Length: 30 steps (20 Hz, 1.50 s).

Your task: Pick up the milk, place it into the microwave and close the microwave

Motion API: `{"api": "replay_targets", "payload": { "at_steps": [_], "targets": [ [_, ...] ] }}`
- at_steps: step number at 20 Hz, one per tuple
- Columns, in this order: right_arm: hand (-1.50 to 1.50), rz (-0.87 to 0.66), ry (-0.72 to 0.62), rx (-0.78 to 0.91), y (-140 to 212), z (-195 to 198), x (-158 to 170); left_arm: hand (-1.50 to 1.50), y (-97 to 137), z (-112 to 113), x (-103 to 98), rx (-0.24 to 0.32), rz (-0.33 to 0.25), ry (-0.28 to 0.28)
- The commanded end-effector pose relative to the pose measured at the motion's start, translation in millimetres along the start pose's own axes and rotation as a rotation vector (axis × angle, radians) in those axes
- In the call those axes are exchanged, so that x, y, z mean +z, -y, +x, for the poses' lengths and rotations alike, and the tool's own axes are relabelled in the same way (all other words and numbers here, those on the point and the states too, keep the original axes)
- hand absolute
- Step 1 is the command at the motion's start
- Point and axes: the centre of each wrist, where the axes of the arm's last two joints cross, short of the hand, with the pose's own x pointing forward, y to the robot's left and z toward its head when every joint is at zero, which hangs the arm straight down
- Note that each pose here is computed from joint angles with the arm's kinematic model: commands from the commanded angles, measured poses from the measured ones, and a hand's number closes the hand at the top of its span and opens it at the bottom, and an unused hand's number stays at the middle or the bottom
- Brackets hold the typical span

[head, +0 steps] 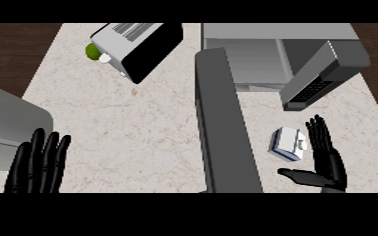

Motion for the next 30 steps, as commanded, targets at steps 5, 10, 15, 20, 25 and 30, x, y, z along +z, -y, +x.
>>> {"api": "replay_targets", "payload": {
  "at_steps": [5,10,15,20,25,30],
  "targets": [
    [-1.5,0.034,-0.008,0.02,-8.2,-23.6,-3.2,-1.5,-4.9,-2.7,7.2,0.011,-0.009,0.013],
    [1.5,0.176,0.088,0.197,-1.8,-15.1,-10.7,-1.5,9.3,12.1,11.3,0.036,-0.006,0.0],
    [1.5,0.179,0.121,-0.062,-11.5,-21.2,-5.3,-1.5,-0.7,3.8,3.9,0.021,0.005,0.006],
    [1.5,0.262,0.175,-0.11,-28.9,-18.6,-7.2,-1.5,-6.4,-12.6,2.6,0.02,-0.002,-0.004],
    [1.5,0.253,0.175,-0.113,-30.6,-19.1,-2.5,-1.5,-18.0,-3.2,9.2,0.0,0.008,-0.019],
    [1.5,0.257,0.183,-0.103,-42.1,-8.9,-15.6,-1.5,-7.3,2.1,11.8,0.027,0.028,-0.02]
  ]
}}
